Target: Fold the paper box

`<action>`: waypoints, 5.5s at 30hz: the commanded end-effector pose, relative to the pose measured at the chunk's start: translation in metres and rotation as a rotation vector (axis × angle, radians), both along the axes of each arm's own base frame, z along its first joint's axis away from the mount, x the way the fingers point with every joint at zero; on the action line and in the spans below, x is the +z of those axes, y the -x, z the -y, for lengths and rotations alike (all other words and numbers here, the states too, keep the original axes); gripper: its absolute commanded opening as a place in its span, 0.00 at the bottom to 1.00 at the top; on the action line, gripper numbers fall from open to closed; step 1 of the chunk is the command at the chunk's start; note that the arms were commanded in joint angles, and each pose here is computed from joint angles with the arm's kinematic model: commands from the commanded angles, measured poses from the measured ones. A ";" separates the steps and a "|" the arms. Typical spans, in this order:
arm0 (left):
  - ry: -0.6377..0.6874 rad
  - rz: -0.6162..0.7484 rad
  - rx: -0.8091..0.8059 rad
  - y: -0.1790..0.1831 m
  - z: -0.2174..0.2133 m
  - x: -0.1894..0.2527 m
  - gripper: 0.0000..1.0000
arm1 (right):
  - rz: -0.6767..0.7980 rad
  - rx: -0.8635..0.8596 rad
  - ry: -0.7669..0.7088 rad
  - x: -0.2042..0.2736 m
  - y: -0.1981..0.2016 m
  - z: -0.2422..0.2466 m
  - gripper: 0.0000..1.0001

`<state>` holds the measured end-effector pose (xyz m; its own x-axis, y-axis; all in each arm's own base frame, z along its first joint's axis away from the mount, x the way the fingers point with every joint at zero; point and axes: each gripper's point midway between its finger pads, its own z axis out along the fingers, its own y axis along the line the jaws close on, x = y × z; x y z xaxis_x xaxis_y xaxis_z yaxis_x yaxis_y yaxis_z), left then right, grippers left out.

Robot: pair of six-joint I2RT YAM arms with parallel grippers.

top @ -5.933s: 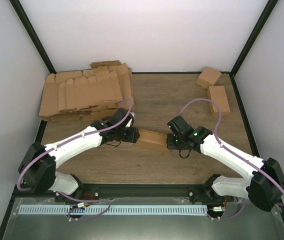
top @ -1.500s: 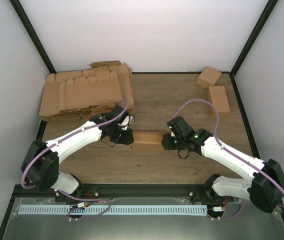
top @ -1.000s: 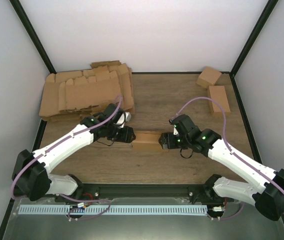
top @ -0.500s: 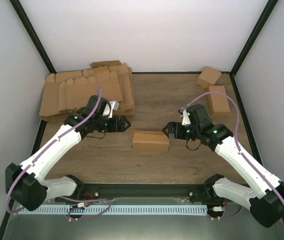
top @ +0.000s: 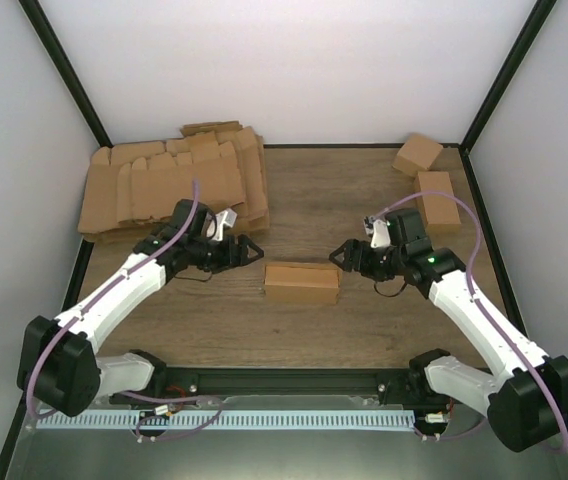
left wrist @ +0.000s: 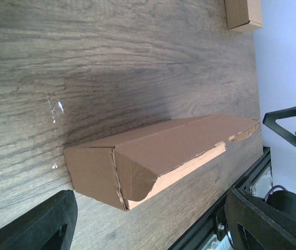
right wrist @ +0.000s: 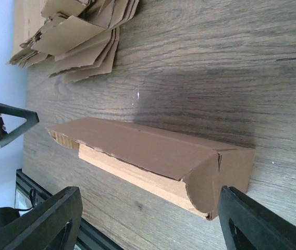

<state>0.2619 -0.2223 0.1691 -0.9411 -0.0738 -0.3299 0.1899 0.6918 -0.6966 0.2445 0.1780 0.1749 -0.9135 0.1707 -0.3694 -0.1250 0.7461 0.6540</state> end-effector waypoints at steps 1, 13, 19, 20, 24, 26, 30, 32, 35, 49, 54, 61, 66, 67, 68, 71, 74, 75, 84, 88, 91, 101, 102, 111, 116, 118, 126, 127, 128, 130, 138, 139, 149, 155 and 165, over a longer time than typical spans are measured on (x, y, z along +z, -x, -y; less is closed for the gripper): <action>0.083 -0.004 -0.029 0.000 0.011 0.000 0.79 | 0.012 -0.021 -0.017 0.003 -0.003 0.002 0.73; 0.121 -0.073 -0.029 0.004 0.016 -0.020 0.73 | -0.043 -0.012 -0.069 -0.011 -0.004 -0.007 0.67; 0.142 -0.088 -0.027 0.005 0.020 -0.023 0.71 | -0.086 -0.010 -0.112 -0.021 0.002 -0.012 0.65; 0.145 -0.092 -0.028 0.006 0.021 -0.024 0.71 | -0.093 -0.009 -0.119 -0.022 0.003 -0.013 0.65; 0.152 -0.100 -0.033 0.008 0.024 -0.026 0.69 | -0.118 -0.003 -0.144 -0.029 0.007 -0.015 0.63; 0.153 -0.102 -0.034 0.008 0.024 -0.027 0.68 | -0.125 0.001 -0.157 -0.029 0.008 -0.017 0.61; 0.155 -0.106 -0.037 0.010 0.026 -0.029 0.67 | -0.132 0.002 -0.161 -0.030 0.010 -0.017 0.60; 0.155 -0.110 -0.040 0.011 0.027 -0.030 0.65 | -0.137 -0.001 -0.163 -0.031 0.010 -0.017 0.59; 0.156 -0.111 -0.048 0.012 0.029 -0.032 0.63 | -0.148 -0.005 -0.169 -0.033 0.011 -0.017 0.58; 0.149 -0.120 -0.062 0.018 0.032 -0.038 0.60 | -0.165 -0.010 -0.191 -0.022 0.012 -0.020 0.52; 0.145 -0.125 -0.065 0.019 0.033 -0.041 0.59 | -0.168 -0.011 -0.199 -0.023 0.013 -0.020 0.40; 0.140 -0.128 -0.068 0.021 0.034 -0.043 0.59 | -0.177 -0.008 -0.202 -0.025 0.013 -0.021 0.33; 0.138 -0.128 -0.070 0.021 0.034 -0.044 0.59 | -0.180 -0.015 -0.193 -0.029 0.013 -0.020 0.30; 0.138 -0.127 -0.069 0.021 0.034 -0.044 0.58 | -0.184 -0.017 -0.187 -0.031 0.014 -0.019 0.30; 0.138 -0.125 -0.070 0.021 0.035 -0.043 0.58 | -0.184 -0.019 -0.179 -0.033 0.014 -0.018 0.30; 0.137 -0.124 -0.069 0.020 0.035 -0.043 0.59 | -0.188 -0.023 -0.162 -0.039 0.016 -0.016 0.30; 0.134 -0.127 -0.068 0.021 0.035 -0.043 0.59 | -0.189 -0.027 -0.137 -0.045 0.018 -0.012 0.30; 0.134 -0.126 -0.069 0.020 0.035 -0.043 0.58 | -0.186 -0.031 -0.126 -0.045 0.017 -0.011 0.30; 0.127 -0.129 -0.062 0.017 0.036 -0.041 0.58 | -0.135 -0.033 -0.006 -0.043 0.011 0.002 0.34; 0.123 -0.127 -0.063 0.016 0.036 -0.041 0.58 | -0.126 -0.014 -0.011 -0.040 0.010 0.000 0.38; 0.121 -0.128 -0.064 0.016 0.036 -0.041 0.58 | -0.115 -0.001 -0.030 -0.035 0.010 -0.003 0.40; 0.113 -0.120 -0.060 0.016 0.035 -0.039 0.58 | -0.068 0.007 -0.058 -0.018 0.007 -0.006 0.51; 0.113 -0.120 -0.061 0.016 0.035 -0.039 0.59 | -0.058 0.011 -0.070 -0.014 0.006 -0.008 0.52; 0.115 -0.106 -0.061 0.014 0.035 -0.033 0.67 | -0.051 -0.030 -0.114 0.003 -0.011 -0.012 0.80; 0.124 -0.063 -0.048 0.012 0.033 -0.017 0.81 | -0.041 -0.070 -0.088 0.002 -0.018 -0.007 0.81; 0.129 -0.059 -0.032 0.010 0.031 -0.013 0.83 | -0.049 -0.082 -0.087 0.001 -0.019 -0.006 0.78; 0.180 -0.098 0.006 0.006 0.031 -0.017 0.88 | -0.111 -0.212 -0.121 -0.006 -0.023 0.001 0.71; 0.187 -0.103 0.010 0.006 0.032 -0.017 0.89 | -0.126 -0.226 -0.132 -0.009 -0.021 0.001 0.71; 0.190 -0.107 0.013 0.006 0.032 -0.018 0.89 | -0.139 -0.238 -0.144 -0.010 -0.020 0.001 0.71; 0.197 -0.118 0.017 0.007 0.032 -0.020 0.88 | -0.162 -0.248 -0.166 -0.013 -0.017 0.000 0.69; 0.182 -0.161 0.028 0.010 0.030 -0.035 0.81 | -0.205 -0.273 -0.160 -0.033 -0.012 0.003 0.57; 0.180 -0.162 0.029 0.011 0.030 -0.036 0.80 | -0.210 -0.271 -0.158 -0.035 -0.011 0.003 0.56; 0.166 -0.186 0.026 0.015 0.029 -0.047 0.71 | -0.230 -0.262 -0.142 -0.048 -0.004 0.005 0.44; 0.165 -0.190 0.020 0.016 0.029 -0.050 0.65 | -0.242 -0.244 -0.143 -0.053 0.002 0.004 0.39; 0.162 -0.199 0.019 0.020 0.028 -0.054 0.63 | -0.275 -0.229 -0.139 -0.069 0.017 0.006 0.37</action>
